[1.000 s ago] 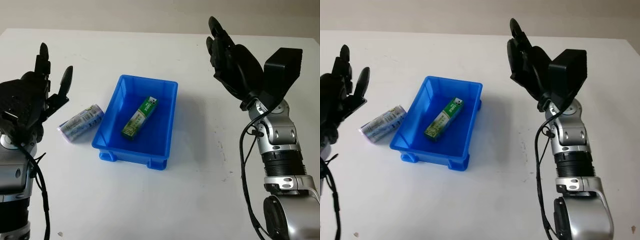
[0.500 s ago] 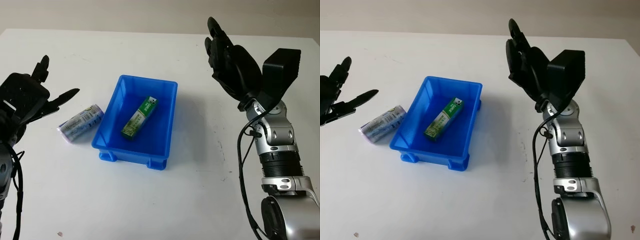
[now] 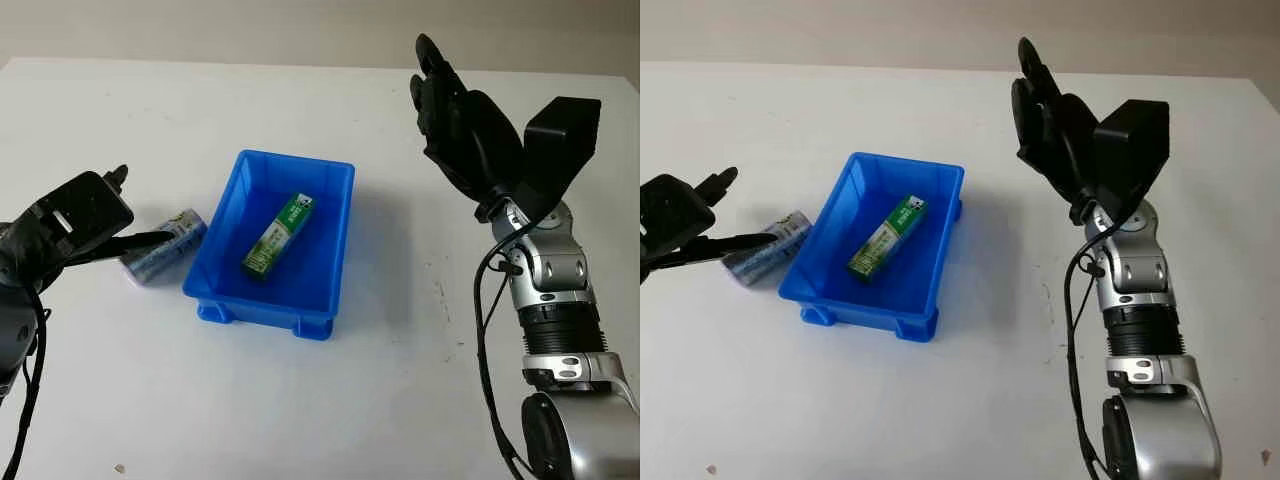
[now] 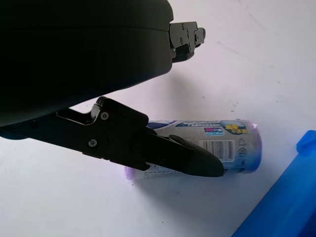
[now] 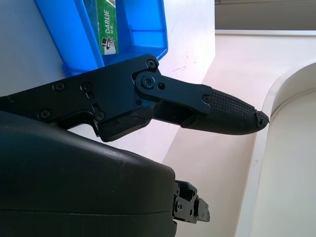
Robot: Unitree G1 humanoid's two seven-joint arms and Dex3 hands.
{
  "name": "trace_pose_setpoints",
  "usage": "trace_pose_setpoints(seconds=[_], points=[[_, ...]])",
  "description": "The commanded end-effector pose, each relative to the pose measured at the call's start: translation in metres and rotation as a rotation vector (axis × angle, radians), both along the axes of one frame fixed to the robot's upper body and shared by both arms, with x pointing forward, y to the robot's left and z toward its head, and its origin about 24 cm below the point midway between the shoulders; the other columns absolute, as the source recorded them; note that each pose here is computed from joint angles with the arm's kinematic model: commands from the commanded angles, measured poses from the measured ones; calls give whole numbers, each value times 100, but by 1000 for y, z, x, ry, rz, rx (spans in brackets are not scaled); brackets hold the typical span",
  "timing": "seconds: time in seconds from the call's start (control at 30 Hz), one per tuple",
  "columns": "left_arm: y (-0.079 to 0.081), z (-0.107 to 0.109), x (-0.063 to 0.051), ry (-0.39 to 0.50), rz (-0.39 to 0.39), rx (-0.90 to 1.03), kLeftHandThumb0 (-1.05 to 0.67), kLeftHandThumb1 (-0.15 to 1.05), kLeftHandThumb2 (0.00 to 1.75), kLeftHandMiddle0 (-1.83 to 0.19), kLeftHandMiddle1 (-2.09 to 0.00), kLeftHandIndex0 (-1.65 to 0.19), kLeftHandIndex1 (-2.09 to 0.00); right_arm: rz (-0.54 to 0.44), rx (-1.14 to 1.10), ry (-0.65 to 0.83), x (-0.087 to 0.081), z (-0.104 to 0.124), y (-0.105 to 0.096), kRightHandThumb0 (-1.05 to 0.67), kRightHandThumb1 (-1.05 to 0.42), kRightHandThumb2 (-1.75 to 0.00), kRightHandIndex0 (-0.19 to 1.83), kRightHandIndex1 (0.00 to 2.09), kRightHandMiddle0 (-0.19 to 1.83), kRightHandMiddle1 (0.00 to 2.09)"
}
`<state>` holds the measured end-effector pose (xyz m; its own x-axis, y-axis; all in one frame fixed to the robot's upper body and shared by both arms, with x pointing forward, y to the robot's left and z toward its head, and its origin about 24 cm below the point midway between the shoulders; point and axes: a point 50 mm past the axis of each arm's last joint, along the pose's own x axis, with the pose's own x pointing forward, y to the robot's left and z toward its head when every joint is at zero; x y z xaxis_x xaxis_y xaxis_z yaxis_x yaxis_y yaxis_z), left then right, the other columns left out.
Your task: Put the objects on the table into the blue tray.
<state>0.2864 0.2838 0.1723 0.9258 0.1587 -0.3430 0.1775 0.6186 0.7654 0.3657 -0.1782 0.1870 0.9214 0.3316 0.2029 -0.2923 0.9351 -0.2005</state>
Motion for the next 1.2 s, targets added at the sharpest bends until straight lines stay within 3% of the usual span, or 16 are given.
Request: trace_pose_setpoints(seconds=[0.0, 0.13, 0.2, 0.37, 0.47, 0.6, 0.9, 0.93, 0.97, 1.0, 1.03, 1.17], points=[[-5, 2, -1, -4, -34, -2, -67, 101, 6, 19, 0, 19, -1, -4, -8, -33, -1, 7, -2, -84, -105, -71, -19, 0, -19, 0], [-10, 1, -1, 35, -46, 51, -71, 99, 5, 18, -1, 18, -1, -5, -7, -34, -1, 8, -2, -81, -105, -71, -19, 0, -19, 0], [-11, 0, -1, 43, -51, 67, -73, 97, 4, -2, -12, 16, -3, -1, -8, -31, -1, 7, -2, -82, -105, -71, -19, 0, -19, 0], [-16, -2, 0, 59, -99, 186, -79, 97, 5, -10, -19, 17, -3, -11, 3, -32, -2, 8, -3, -82, -105, -71, -19, 0, -19, 0], [-20, -3, 2, 60, -130, 200, -76, 97, 5, 9, -9, 18, -3, -16, -8, -40, -3, 9, -3, -82, -105, -70, -19, 0, -19, 0], [-22, -5, 3, 63, -149, 210, -77, 97, 6, 18, -4, 18, -3, -12, -20, -35, -3, 10, -3, -82, -105, -70, -19, 0, -19, 0], [-32, -6, 6, -46, -201, 398, -74, 98, 5, -4, -12, 1, -11, -6, 1, -38, -3, 10, -2, -83, -105, -69, -19, 0, -19, 0], [-33, -6, 6, -48, -200, 409, -72, 98, 5, -5, -39, 0, -12, -10, 0, -36, -3, 9, -2, -83, -105, -69, -19, 0, -19, 0], [-35, -5, 7, -48, -203, 419, -69, 98, 5, 4, -108, -2, -11, -12, 0, -36, -3, 9, -2, -83, -105, -68, -19, 0, -19, 0], [-37, -5, 7, -48, -204, 427, -67, 98, 6, 8, -147, -5, -12, -14, -1, -35, -3, 9, -2, -83, -105, -68, -19, 0, -19, 0], [-39, -5, 7, -44, -210, 438, -66, 99, 6, 11, -168, -7, -13, -9, 1, -36, -3, 9, -3, -83, -105, -68, -19, 0, -19, 0], [-42, -5, 9, -40, -220, 466, -66, 101, 6, 16, -170, -13, -15, 2, 4, -37, -4, 8, -3, -81, -105, -69, -19, 0, -19, 0]])
